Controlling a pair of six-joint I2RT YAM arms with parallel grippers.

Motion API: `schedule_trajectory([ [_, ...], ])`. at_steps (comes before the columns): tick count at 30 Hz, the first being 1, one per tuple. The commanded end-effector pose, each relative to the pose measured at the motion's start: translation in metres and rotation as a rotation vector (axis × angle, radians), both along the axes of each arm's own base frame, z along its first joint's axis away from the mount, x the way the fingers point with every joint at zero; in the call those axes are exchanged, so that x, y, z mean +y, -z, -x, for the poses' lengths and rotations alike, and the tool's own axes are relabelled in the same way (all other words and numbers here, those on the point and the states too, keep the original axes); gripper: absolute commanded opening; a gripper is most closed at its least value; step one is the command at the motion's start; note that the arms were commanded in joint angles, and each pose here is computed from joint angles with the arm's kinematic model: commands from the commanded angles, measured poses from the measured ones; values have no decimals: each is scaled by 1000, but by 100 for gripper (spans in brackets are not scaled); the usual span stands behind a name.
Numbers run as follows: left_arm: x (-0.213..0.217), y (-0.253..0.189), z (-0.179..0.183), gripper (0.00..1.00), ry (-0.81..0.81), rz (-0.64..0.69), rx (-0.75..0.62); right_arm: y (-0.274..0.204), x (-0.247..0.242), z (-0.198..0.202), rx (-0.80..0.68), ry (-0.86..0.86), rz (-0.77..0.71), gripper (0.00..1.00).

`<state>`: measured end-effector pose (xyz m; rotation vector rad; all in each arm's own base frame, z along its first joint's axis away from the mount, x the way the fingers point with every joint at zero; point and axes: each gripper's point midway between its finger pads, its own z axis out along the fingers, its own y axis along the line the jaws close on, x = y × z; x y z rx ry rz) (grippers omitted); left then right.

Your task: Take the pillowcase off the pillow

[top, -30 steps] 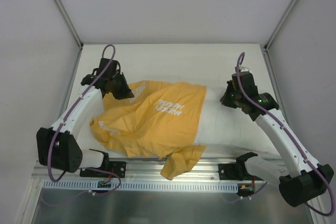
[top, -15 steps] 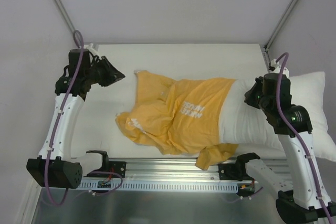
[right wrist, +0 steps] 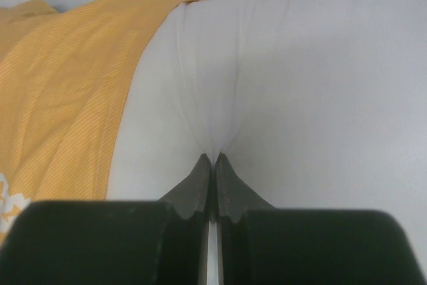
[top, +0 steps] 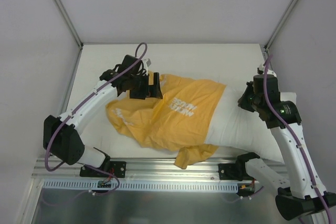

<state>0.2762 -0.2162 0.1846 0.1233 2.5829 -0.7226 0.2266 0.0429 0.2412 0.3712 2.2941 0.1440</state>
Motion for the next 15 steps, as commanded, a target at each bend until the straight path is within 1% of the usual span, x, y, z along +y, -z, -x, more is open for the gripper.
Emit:
schedule_trajectory([
  [1, 5, 20, -15, 99, 36, -109, -26, -28, 7, -13, -131, -1, -62, 1],
  [3, -3, 36, -12, 99, 65, -114, 26, -27, 7, -12, -129, -3, -61, 1],
  [5, -12, 42, -9, 99, 99, -93, 53, -26, 8, -11, -124, -8, -64, 1],
  [6, -26, 43, -4, 99, 142, -53, 65, -24, 9, -11, -119, -8, -66, 1],
  [8, -41, 44, 2, 99, 183, -13, 76, -23, 9, -11, -116, -6, -65, 1],
  [10, -61, 43, 9, 95, 242, 35, 85, -23, 9, -11, -115, -6, -66, 1],
  [11, -67, 41, 11, 85, 258, 46, 87, -23, 9, -11, -115, -6, -65, 1],
  [12, -72, 43, 14, 78, 275, 57, 100, -23, 9, -11, -118, -5, -67, 1],
  [13, -76, 40, 14, 68, 288, 71, 98, -23, 9, -11, -118, -6, -67, 1],
  [14, -77, 38, 14, 32, 287, 78, 100, -22, 9, -10, -116, -7, -66, 1],
  [15, -77, 35, 12, 14, 282, 78, 89, -23, 8, -10, -118, -3, -63, 1],
])
